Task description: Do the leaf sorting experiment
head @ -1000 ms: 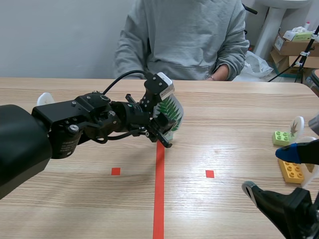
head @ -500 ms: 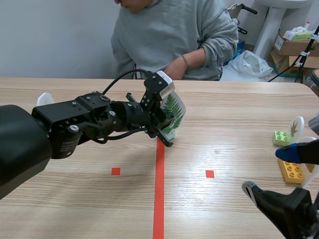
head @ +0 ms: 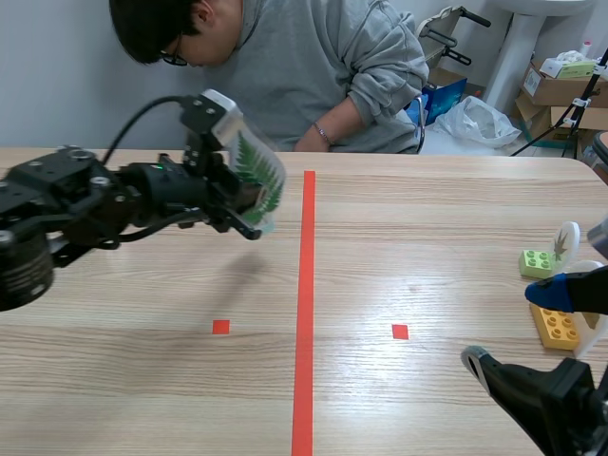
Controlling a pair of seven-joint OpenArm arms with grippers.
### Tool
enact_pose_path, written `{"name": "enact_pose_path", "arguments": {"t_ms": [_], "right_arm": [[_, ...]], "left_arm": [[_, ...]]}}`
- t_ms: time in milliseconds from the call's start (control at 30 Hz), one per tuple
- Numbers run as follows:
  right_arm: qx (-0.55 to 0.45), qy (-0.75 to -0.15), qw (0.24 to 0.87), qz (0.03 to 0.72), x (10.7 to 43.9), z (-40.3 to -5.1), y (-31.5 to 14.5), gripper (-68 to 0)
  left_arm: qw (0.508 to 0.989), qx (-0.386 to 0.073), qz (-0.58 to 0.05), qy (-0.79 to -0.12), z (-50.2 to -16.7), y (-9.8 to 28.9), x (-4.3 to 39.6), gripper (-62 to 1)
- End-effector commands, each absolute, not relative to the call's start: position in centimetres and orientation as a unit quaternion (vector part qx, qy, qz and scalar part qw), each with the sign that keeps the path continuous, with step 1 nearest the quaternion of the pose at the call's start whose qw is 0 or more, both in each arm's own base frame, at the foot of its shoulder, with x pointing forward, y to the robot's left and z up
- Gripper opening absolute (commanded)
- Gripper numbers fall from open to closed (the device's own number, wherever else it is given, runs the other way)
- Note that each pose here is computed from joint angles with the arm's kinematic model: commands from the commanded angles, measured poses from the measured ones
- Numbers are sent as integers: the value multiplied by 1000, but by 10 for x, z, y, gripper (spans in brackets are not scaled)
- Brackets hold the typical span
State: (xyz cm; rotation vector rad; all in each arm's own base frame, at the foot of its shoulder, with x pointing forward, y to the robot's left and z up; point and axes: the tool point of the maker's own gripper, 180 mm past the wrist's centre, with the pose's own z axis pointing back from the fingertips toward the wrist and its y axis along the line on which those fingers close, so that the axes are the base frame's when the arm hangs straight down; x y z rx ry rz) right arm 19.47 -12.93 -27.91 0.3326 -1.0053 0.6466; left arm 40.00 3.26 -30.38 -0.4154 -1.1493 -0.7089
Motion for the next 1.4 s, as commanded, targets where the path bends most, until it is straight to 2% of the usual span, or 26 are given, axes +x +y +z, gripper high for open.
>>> {"name": "enact_pose_path", "arguments": {"t_ms": [0, 133, 333, 567, 700, 1000, 1233, 1367], "right_arm": [[159, -481, 806, 306, 197, -272, -127, -137], [159, -481, 806, 306, 197, -272, -127, -137], [159, -481, 806, 306, 197, -272, -127, -137], [159, -481, 806, 306, 197, -272, -127, -137], [159, -482, 806, 306, 197, -272, -127, -137], [159, -482, 806, 306, 197, -272, -127, -137], [159, -481, 806, 306, 197, -272, -127, -137], [159, -481, 806, 306, 197, -272, -127, -137]], "left_arm": [[757, -205, -312, -537, -301, 39, 388, -560], [758, -211, -286, -548, -296, 68, 361, -560], [772, -181, -218, -568, -290, 119, 337, -561], [795, -86, -119, -588, -289, 188, 347, -561], [804, -44, -108, -583, -295, 206, 357, -561], [817, 12, -60, -573, -314, 249, 386, -561], [826, 26, -28, -562, -328, 269, 401, -561], [832, 39, -34, -553, -337, 274, 402, -561]]}}
